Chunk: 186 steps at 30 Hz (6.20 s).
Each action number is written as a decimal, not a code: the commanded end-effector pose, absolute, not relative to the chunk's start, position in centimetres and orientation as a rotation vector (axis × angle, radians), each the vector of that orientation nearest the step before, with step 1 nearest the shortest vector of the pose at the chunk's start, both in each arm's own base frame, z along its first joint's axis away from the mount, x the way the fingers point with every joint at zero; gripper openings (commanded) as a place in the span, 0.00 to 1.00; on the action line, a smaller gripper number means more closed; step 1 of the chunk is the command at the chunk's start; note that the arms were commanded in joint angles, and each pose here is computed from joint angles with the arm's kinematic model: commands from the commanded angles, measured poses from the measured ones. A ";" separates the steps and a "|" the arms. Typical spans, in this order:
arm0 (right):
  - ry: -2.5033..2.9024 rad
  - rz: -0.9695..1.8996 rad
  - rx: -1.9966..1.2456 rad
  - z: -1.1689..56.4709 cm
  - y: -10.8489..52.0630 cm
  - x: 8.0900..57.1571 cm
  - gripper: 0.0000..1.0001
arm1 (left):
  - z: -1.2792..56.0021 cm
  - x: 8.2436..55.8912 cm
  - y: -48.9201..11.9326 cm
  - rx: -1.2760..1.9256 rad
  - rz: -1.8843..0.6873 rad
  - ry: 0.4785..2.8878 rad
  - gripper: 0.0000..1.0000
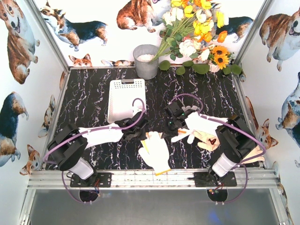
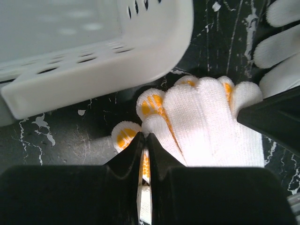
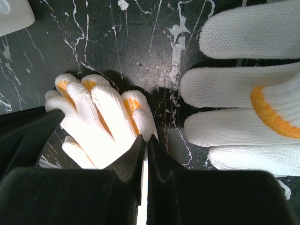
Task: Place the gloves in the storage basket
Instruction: Pair the glove with the glove.
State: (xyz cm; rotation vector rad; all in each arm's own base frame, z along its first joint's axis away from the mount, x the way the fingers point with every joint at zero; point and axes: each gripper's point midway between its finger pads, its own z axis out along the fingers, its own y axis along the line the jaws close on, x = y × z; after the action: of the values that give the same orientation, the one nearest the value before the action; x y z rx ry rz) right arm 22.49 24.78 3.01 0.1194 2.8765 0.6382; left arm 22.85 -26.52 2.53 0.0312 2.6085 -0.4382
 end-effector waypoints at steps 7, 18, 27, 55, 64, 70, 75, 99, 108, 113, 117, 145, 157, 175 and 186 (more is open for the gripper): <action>2.761 0.800 0.057 6.5 26.4 23.3 0.00 | 5.0 23.2 -25.4 -0.006 -0.445 2.542 0.00; 2.786 0.824 0.021 5.8 27.4 23.2 0.00 | 4.3 22.7 -23.9 -0.025 -0.371 2.560 0.00; 2.818 0.806 0.026 4.4 27.5 23.2 0.00 | 2.6 21.7 -22.1 -0.025 -0.281 2.595 0.00; 2.822 0.801 -0.072 2.9 30.4 23.6 0.00 | 3.6 21.6 -22.0 -0.024 -0.313 2.569 0.12; 2.779 0.827 -0.075 4.7 30.2 23.4 0.16 | 8.6 23.7 -23.8 -0.026 -0.403 2.466 0.39; 2.734 0.853 -0.066 6.7 29.6 22.9 0.31 | 7.2 24.0 -25.2 -0.076 -0.459 2.492 0.40; 2.707 0.851 -0.055 8.2 28.8 22.3 0.38 | 5.8 23.9 -25.5 -0.102 -0.478 2.521 0.39; 2.691 0.849 -0.015 8.9 27.6 21.3 0.40 | 2.5 22.8 -25.8 -0.164 -0.559 2.575 0.15; 2.699 0.850 -0.011 8.6 27.6 21.2 0.40 | 2.1 22.9 -26.0 -0.157 -0.558 2.581 0.11; 2.700 0.853 -0.013 8.6 27.7 21.2 0.40 | 1.7 22.9 -26.2 -0.152 -0.559 2.594 0.14; 2.703 0.850 -0.013 8.5 27.7 21.2 0.40 | 1.8 23.1 -26.2 -0.156 -0.555 2.584 0.10; 2.822 0.846 -0.079 3.7 30.9 19.2 0.39 | 2.9 22.8 -23.2 -0.183 -0.444 2.534 0.00; 2.882 0.792 -0.051 1.3 30.2 18.6 0.38 | 2.2 22.3 -21.3 -0.225 -0.350 2.546 0.00; 2.749 0.910 -0.096 7.6 30.3 18.6 0.46 | 3.0 22.5 -21.5 -0.151 -0.360 2.537 0.28; 2.726 0.988 0.107 6.5 25.9 18.1 0.48 | 7.8 23.9 -25.2 -0.080 -0.559 2.456 0.41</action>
State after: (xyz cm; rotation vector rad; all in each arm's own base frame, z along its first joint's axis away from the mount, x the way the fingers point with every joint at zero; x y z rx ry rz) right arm 17.78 26.50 6.53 0.0492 2.7503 0.9287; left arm 23.22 -23.24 6.33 -0.1145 2.4830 -0.4547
